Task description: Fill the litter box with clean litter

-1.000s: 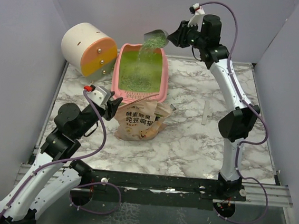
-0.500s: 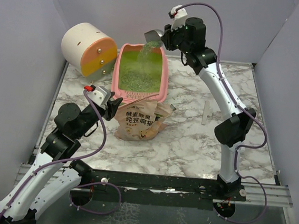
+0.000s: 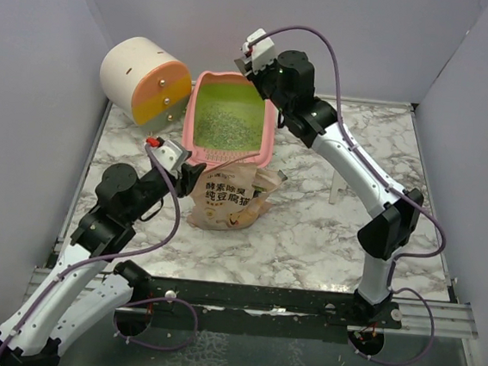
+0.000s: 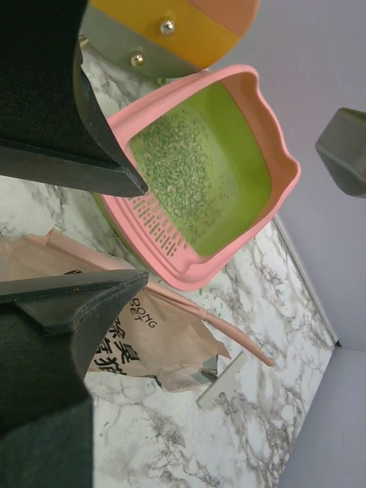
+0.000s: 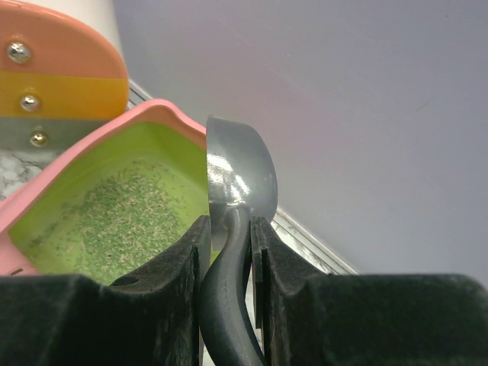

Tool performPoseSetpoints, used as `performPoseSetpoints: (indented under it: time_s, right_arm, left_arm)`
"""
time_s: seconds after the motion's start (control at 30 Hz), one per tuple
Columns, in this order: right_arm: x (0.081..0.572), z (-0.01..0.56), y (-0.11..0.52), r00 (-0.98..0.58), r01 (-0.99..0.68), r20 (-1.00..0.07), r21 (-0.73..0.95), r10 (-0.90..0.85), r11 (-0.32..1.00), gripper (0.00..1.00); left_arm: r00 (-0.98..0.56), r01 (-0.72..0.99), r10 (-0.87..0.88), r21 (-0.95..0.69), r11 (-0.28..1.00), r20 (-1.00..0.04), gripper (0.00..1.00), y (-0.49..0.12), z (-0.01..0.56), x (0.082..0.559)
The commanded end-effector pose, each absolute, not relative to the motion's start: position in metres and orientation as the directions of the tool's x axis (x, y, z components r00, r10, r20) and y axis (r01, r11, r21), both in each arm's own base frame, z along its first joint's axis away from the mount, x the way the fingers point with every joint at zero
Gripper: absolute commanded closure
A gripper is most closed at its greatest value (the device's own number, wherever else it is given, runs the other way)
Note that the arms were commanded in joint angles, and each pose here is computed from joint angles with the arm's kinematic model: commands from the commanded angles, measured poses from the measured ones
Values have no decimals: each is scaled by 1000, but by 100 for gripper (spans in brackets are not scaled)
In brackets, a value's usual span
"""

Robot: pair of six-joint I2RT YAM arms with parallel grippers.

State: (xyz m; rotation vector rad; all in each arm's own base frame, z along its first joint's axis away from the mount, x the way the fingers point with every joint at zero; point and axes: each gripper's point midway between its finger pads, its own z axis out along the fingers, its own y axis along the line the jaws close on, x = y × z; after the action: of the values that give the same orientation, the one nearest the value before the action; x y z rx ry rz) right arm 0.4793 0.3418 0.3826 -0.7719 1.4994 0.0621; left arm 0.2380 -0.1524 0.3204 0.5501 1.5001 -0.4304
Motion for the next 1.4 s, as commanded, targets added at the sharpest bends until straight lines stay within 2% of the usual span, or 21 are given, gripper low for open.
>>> performPoseSetpoints:
  time_s: [0.0,0.07,0.17,0.3,0.47,0.73,0.97,1.17,1.37]
  right_arm:
    - [462,457,299,200,-353,-926,-374,-322,858,99]
    - [453,462,288,184,-343,-935,-351,-304,871,99]
    - [437,465,267,139,-320,-954,-297,-266,899,99]
    - [413,458,237,6,-411,-993,-113,-121,904,99]
    - [383,435,197,-152,-465,-988,71,-1,882,99]
    - [333,406,204,-292,-584,-956,146,-39,798,99]
    - [306,378,213,-401,-637,-914,226,-67,737,99]
    - [288,365,215,-449,-669,-885,245,-118,702,99]
    - [278,362,213,-463,-679,-875,246,-143,692,99]
  left_arm:
    - [28,653,94,90,752,-995,50,-164,326,231]
    - [5,681,119,91,727,-993,45,-169,326,229]
    - [-48,710,181,94,698,-982,43,-176,319,234]
    - [-71,736,218,96,670,-973,43,-185,322,242]
    - [-89,823,248,69,564,-965,41,-205,320,236]
    - [-127,887,277,16,462,-953,42,-219,308,223]
    - [-154,873,320,22,487,-935,42,-211,294,223]
    - [-200,852,377,29,522,-904,50,-204,270,232]
    - [-230,864,387,-5,503,-893,59,-210,259,233]
